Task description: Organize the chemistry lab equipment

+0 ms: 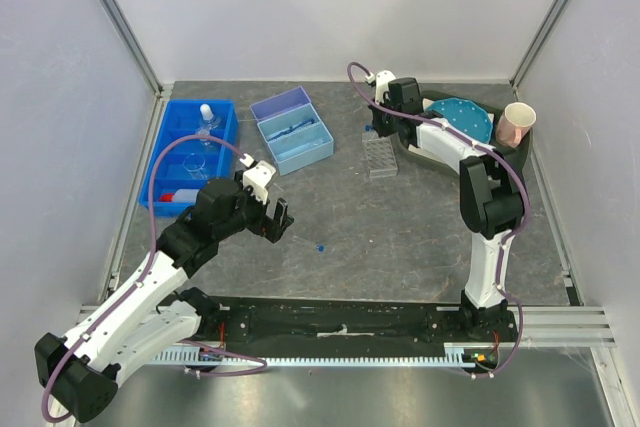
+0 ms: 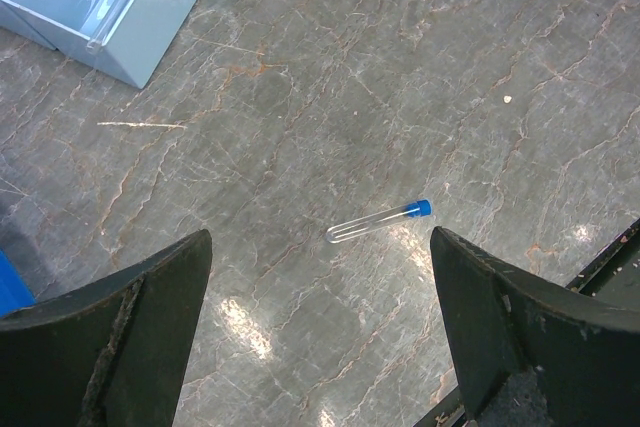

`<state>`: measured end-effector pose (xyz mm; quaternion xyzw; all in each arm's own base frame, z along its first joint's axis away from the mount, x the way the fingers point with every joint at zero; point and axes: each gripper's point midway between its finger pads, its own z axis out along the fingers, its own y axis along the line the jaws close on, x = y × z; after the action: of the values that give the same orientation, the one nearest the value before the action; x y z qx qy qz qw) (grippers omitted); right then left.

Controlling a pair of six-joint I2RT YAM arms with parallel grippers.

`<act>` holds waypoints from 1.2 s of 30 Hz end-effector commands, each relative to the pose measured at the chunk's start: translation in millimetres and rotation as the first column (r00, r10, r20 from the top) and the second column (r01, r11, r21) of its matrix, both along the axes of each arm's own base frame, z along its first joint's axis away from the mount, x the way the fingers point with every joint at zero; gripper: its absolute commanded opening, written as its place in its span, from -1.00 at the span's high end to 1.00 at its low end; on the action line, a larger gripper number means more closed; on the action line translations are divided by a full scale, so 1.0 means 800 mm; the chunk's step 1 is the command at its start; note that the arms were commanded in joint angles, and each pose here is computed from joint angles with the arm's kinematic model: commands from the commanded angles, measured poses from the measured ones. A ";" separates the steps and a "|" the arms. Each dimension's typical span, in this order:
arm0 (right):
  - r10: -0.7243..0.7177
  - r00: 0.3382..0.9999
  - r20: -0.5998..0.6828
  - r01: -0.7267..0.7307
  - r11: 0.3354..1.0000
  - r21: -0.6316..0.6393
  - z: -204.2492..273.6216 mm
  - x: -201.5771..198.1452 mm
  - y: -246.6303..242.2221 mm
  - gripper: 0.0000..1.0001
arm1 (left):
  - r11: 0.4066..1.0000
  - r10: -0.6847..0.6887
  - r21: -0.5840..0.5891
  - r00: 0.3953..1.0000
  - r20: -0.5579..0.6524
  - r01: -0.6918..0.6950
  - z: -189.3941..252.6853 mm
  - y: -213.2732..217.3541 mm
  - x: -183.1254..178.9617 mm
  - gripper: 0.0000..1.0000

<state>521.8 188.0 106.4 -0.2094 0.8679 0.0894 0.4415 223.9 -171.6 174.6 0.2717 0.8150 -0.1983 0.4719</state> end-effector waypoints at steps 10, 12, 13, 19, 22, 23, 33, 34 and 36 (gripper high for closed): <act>-0.006 1.000 -0.009 0.006 1.000 -0.026 -0.013 0.011 0.001 0.62 | 1.000 -0.006 0.024 0.999 0.038 0.005 0.003 0.003 0.005 -0.91; -0.002 1.000 -0.009 0.001 1.000 -0.024 -0.012 0.011 0.001 0.46 | 1.000 -0.004 0.022 0.999 0.039 0.003 0.003 0.003 0.006 -0.91; 0.002 1.000 -0.005 -0.002 1.000 -0.022 -0.009 0.010 0.002 0.41 | 1.000 -0.004 0.023 0.999 0.041 0.004 0.003 0.003 0.006 -0.91; 0.008 0.999 0.045 -0.007 1.000 -0.006 0.030 0.006 0.001 0.05 | 1.000 -0.010 0.019 0.999 0.037 0.010 0.002 0.002 0.005 -0.91; 0.007 0.996 0.084 -0.007 1.000 0.007 0.059 0.003 0.000 0.03 | 1.000 -0.014 0.018 0.999 0.035 0.014 0.002 0.001 0.004 -0.91; 0.006 0.996 0.092 -0.007 1.000 0.011 0.066 0.002 -0.001 0.03 | 1.000 -0.019 0.013 0.999 0.035 0.018 0.003 0.000 0.003 -0.91; 0.282 0.936 0.211 -0.292 0.956 0.019 0.155 -0.073 0.021 -0.17 | 0.992 -0.127 -0.012 0.992 0.006 0.127 -0.007 -0.019 -0.010 -0.90; 0.334 0.915 0.225 -0.346 0.938 0.017 0.169 -0.092 0.025 -0.17 | 0.988 -0.153 -0.024 0.988 0.010 0.153 -0.007 -0.025 -0.012 -0.86; 0.396 0.895 0.207 -0.411 0.911 0.035 0.160 -0.118 0.031 -0.17 | 0.974 -0.221 -0.044 0.975 -0.005 0.221 -0.015 -0.035 -0.023 -0.80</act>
<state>475.6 191.5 227.2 -0.2790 0.7985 0.1249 0.5186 215.8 -182.1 166.3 0.2959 0.8091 -0.2259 0.4548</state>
